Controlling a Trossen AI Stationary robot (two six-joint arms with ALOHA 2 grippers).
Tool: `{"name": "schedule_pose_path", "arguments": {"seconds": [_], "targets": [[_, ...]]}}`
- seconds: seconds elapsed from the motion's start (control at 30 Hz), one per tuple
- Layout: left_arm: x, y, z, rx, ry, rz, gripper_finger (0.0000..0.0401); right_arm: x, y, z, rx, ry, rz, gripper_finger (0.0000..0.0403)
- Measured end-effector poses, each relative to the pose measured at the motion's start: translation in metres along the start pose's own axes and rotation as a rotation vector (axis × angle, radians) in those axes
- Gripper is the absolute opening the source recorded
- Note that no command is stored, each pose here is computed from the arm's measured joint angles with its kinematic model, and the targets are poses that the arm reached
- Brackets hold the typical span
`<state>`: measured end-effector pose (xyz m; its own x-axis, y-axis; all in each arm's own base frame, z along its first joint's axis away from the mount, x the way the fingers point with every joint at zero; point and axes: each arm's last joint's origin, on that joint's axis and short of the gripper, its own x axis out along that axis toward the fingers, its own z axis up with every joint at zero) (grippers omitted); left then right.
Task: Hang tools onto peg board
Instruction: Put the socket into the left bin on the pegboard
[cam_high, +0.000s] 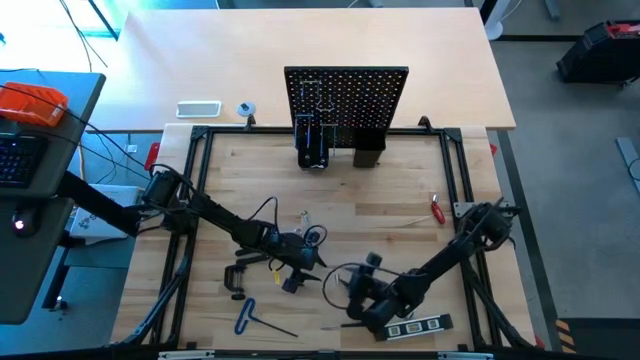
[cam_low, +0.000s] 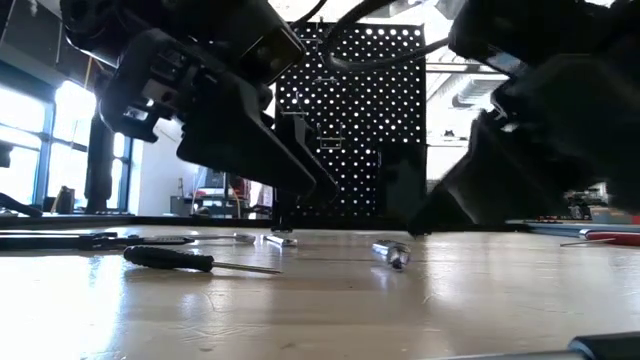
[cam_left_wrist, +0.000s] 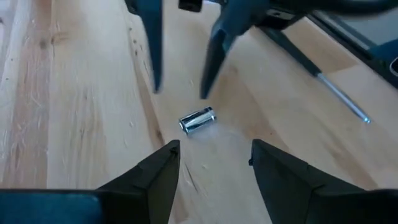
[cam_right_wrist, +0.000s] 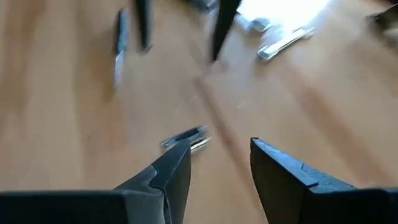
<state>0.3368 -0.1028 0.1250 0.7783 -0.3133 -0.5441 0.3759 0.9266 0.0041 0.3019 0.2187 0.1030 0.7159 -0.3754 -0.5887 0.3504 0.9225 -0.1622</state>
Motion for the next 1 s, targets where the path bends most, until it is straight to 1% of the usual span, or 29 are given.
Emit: {"name": "schedule_pose_path", "arguments": {"seconds": [0.07, 0.3, 0.43, 0.77, 1.0], "targets": [[0.0, 0.0, 0.0, 0.0, -0.002, 0.0, 0.0193, -0.001, -0.001, 0.001, -0.01, 0.046, 0.037, 0.0158], [0.001, 0.001, 0.001, 0.001, -0.023, 0.003, 0.0193, -0.006, -0.012, -0.001, 0.0, 0.168, 0.019, 0.0158], [0.004, 0.001, 0.0, 0.001, -0.033, 0.003, 0.0193, -0.002, -0.016, 0.001, -0.004, 0.233, 0.049, 0.0158], [0.012, 0.001, -0.01, -0.023, -0.008, 0.001, 0.0193, 0.006, -0.021, 0.006, -0.042, 0.274, 0.089, 0.0158], [0.031, 0.003, -0.006, -0.027, -0.009, 0.002, 0.0193, 0.008, -0.021, 0.008, -0.053, 0.274, 0.104, 0.0158]]}}
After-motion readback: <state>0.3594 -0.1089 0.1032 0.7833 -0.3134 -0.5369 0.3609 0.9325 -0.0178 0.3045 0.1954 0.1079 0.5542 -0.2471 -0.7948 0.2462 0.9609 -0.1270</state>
